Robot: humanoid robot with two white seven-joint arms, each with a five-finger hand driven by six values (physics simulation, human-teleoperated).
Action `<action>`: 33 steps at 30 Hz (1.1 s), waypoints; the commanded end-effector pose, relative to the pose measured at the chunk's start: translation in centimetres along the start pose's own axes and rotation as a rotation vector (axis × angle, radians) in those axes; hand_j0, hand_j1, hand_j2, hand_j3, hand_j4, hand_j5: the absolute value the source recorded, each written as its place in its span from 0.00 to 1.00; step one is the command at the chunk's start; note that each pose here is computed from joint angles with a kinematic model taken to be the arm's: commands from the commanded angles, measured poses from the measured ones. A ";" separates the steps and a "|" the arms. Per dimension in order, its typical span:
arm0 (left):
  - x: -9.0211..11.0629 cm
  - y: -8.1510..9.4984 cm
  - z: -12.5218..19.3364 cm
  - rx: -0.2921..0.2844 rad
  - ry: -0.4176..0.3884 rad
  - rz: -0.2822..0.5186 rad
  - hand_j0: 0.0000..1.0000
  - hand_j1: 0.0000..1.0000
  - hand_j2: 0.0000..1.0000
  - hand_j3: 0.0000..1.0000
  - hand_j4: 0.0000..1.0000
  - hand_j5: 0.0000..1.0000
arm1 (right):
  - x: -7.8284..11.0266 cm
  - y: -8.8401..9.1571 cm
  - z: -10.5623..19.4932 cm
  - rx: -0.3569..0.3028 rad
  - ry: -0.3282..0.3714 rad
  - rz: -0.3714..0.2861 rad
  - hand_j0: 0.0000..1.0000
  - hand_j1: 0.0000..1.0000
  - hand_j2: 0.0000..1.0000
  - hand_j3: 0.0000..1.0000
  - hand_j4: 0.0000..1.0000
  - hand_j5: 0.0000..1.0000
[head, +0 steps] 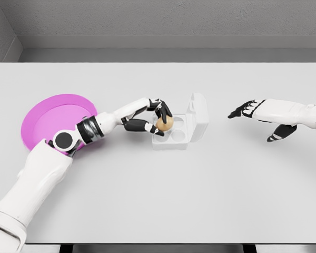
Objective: Pack egg into the box and close the box lid
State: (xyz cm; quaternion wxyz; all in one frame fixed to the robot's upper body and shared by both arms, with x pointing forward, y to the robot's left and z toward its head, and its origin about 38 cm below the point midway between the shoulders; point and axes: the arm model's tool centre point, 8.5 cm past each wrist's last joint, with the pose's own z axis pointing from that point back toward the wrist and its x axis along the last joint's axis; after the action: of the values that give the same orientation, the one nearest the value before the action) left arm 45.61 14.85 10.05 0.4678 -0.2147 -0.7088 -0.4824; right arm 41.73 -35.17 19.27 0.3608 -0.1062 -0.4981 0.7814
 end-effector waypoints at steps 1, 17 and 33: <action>-0.1 0.0 0.0 0.005 0.001 0.008 0.30 0.30 0.30 0.30 0.30 0.30 | 0.0 -0.1 0.1 -0.004 0.000 -0.005 1.00 1.00 1.00 1.00 1.00 1.00; -0.2 -0.5 -0.3 0.003 -0.002 0.018 0.30 0.30 0.30 0.30 0.30 0.30 | 0.0 0.0 0.0 -0.001 -0.001 -0.004 1.00 1.00 1.00 1.00 1.00 1.00; -0.1 -0.7 -0.1 0.005 -0.009 0.023 0.31 0.31 0.31 0.31 0.31 0.31 | -0.1 -0.1 0.1 -0.003 0.003 -0.006 1.00 1.00 1.00 1.00 1.00 1.00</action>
State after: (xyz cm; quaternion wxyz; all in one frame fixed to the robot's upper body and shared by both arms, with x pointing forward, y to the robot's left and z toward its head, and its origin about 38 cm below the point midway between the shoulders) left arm 45.11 14.36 9.49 0.4699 -0.2225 -0.7075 -0.4787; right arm 41.77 -35.22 19.30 0.3612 -0.1066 -0.4974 0.7815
